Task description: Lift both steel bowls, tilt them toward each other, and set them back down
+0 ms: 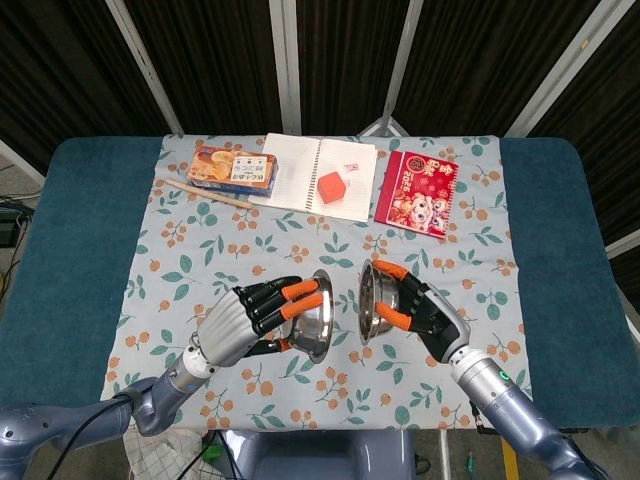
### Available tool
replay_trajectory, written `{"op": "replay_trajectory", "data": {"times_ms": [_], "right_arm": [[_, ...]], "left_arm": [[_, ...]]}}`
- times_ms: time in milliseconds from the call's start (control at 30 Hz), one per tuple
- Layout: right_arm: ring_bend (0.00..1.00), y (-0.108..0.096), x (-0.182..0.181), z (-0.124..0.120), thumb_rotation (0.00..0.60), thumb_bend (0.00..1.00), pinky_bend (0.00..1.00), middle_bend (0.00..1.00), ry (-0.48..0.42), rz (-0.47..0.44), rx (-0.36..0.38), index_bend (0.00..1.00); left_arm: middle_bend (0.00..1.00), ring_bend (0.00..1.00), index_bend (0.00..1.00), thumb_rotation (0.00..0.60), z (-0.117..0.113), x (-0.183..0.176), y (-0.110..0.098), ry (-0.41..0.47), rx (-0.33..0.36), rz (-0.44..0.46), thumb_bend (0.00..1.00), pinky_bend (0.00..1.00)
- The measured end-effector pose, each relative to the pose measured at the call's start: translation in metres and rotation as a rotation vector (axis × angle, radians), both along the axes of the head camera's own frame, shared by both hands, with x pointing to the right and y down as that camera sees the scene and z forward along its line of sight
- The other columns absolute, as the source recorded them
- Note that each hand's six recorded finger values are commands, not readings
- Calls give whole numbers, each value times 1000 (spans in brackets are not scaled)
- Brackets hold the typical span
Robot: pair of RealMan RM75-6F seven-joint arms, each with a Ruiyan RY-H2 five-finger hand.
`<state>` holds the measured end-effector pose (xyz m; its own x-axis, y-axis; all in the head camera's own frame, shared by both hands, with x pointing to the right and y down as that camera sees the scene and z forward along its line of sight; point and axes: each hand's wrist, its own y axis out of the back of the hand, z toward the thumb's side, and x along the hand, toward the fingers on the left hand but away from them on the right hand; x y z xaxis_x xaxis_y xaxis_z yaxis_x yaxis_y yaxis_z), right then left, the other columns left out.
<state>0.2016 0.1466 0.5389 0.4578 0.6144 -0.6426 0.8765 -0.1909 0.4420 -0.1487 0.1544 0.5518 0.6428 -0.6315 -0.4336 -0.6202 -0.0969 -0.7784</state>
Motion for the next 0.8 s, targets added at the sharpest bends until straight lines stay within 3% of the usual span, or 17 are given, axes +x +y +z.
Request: {"op": "replay_trajectory", "data": {"times_ms": [167, 267, 667, 800], "right_arm": [[553, -5, 15, 10, 600, 357, 729, 567, 73, -21, 33, 663], [552, -7, 29, 18, 600, 357, 729, 567, 168, -70, 92, 662], [542, -3, 115, 91, 600, 358, 672, 567, 801, -384, 324, 663], [539, 4, 132, 112, 600, 357, 671, 567, 1042, -530, 447, 663]], "left_arm": [[627, 559, 514, 600, 1, -7, -2, -34, -10, -8, 347, 773], [629, 559, 514, 600, 9, -14, -4, -105, -25, -18, 347, 773], [623, 559, 504, 600, 65, -48, -5, -498, -224, -39, 347, 773], [621, 559, 503, 600, 81, -55, 0, -597, -280, -31, 347, 773]]}}
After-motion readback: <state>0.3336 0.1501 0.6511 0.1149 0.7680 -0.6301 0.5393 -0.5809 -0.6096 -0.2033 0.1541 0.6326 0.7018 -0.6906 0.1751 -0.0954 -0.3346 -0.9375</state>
